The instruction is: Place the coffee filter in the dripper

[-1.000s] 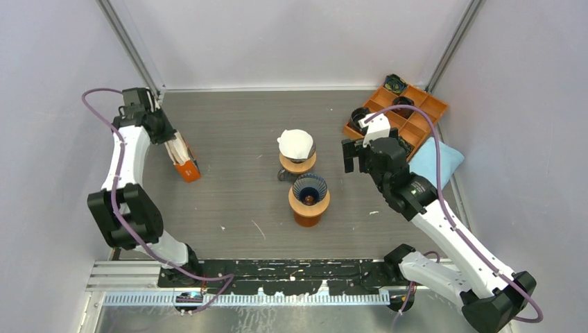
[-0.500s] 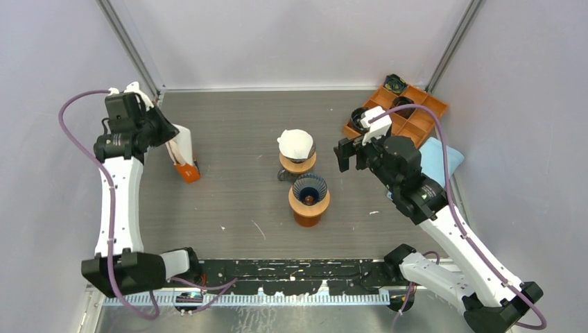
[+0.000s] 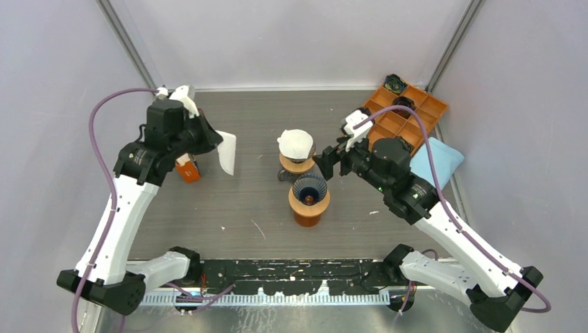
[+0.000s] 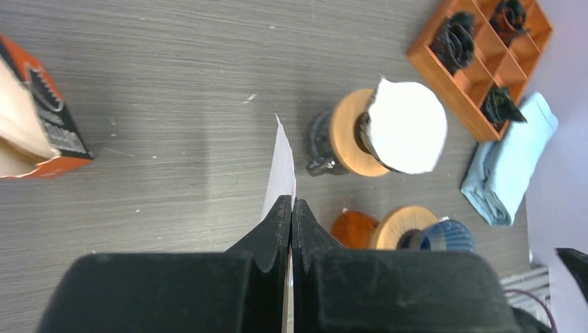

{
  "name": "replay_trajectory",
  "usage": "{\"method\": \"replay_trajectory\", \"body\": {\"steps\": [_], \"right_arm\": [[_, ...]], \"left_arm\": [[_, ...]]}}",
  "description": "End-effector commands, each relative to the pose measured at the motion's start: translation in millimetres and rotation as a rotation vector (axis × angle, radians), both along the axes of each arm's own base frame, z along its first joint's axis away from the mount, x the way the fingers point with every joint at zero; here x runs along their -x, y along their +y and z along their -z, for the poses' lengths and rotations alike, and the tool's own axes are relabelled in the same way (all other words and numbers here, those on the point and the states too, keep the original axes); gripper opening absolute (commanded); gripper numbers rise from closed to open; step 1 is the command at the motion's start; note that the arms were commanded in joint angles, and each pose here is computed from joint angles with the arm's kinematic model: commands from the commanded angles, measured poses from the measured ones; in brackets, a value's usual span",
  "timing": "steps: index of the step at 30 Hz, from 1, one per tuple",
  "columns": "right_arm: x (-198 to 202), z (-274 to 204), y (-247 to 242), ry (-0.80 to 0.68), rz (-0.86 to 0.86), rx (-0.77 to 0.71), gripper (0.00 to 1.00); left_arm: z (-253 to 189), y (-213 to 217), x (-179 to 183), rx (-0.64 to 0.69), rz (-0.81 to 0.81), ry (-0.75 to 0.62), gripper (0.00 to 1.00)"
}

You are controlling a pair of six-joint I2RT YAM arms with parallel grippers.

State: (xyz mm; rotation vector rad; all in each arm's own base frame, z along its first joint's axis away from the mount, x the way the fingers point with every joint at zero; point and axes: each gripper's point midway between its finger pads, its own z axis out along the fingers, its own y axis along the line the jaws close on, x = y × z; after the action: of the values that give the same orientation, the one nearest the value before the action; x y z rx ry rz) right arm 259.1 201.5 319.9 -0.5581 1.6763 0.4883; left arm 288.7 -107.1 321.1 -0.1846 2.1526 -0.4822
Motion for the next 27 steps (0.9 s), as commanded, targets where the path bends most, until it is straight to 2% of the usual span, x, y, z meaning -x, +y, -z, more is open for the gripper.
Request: {"method": "replay_trajectory", "body": {"steps": [1, 15, 19, 27], "right_arm": [[7.5, -35.7, 26.9, -0.085, -0.043, -0.078, 0.9], [32.0, -29.3, 100.1, -0.201, -0.103, -0.063, 0.91], [33.2, -26.2, 105.1, -0.239, -0.084, -0.045, 0.91], [29.3, -19.3, 102.8, -0.285, -0.01, -0.039, 0.9]], "left_arm": [[-40.5, -19.4, 6.7, 0.013, -0.001, -0.124, 0.0], [-71.0, -109.8, 26.2, -0.175, 0.147, -0.276, 0.0], [-72.6, -132.1, 26.0, -0.218, 0.165, -0.302, 0.0], [-79.4, -159.7, 25.4, -0.205, 0.161, -0.356, 0.0]]}}
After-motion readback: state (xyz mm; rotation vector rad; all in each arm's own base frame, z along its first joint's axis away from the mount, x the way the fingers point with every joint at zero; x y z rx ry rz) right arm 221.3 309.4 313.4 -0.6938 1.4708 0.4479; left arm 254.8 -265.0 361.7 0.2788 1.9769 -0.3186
